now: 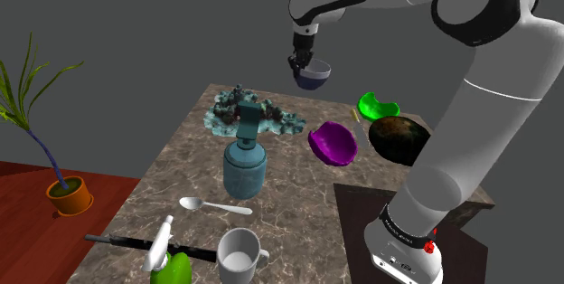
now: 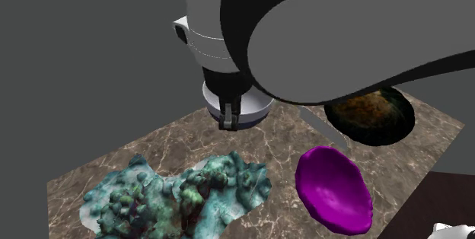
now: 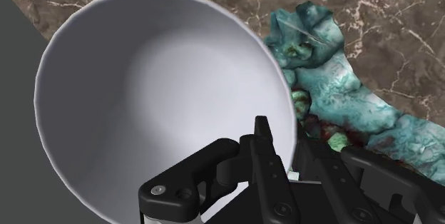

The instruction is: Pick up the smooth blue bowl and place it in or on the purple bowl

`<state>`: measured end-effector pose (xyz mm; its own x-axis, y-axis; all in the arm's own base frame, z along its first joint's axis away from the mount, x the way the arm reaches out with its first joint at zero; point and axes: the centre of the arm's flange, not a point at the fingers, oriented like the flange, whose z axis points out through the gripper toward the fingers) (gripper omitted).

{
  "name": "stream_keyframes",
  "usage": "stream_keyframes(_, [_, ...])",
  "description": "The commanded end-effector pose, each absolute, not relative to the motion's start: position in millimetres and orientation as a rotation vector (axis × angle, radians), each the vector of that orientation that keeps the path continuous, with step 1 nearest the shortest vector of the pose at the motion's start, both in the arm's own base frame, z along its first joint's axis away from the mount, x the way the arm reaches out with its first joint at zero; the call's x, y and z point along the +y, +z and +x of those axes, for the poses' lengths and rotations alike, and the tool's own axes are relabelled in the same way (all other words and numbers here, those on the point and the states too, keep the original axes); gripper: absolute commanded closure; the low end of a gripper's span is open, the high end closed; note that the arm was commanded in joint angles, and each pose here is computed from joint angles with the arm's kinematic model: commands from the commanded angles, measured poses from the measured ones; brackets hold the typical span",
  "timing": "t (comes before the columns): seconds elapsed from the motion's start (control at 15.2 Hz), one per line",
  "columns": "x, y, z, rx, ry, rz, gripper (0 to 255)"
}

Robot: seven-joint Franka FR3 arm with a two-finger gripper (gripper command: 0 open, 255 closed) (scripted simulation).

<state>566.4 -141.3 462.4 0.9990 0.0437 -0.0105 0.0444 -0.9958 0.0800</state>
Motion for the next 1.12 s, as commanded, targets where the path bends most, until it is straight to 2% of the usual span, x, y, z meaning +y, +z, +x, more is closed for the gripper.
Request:
stream_keyframes(0.0, [-127.1, 465.4, 541.2, 0.067, -0.013, 3.06, 255])
stream_keyframes(1.06, [-35.1, 480.0, 351.7, 0.067, -0.013, 3.06, 255])
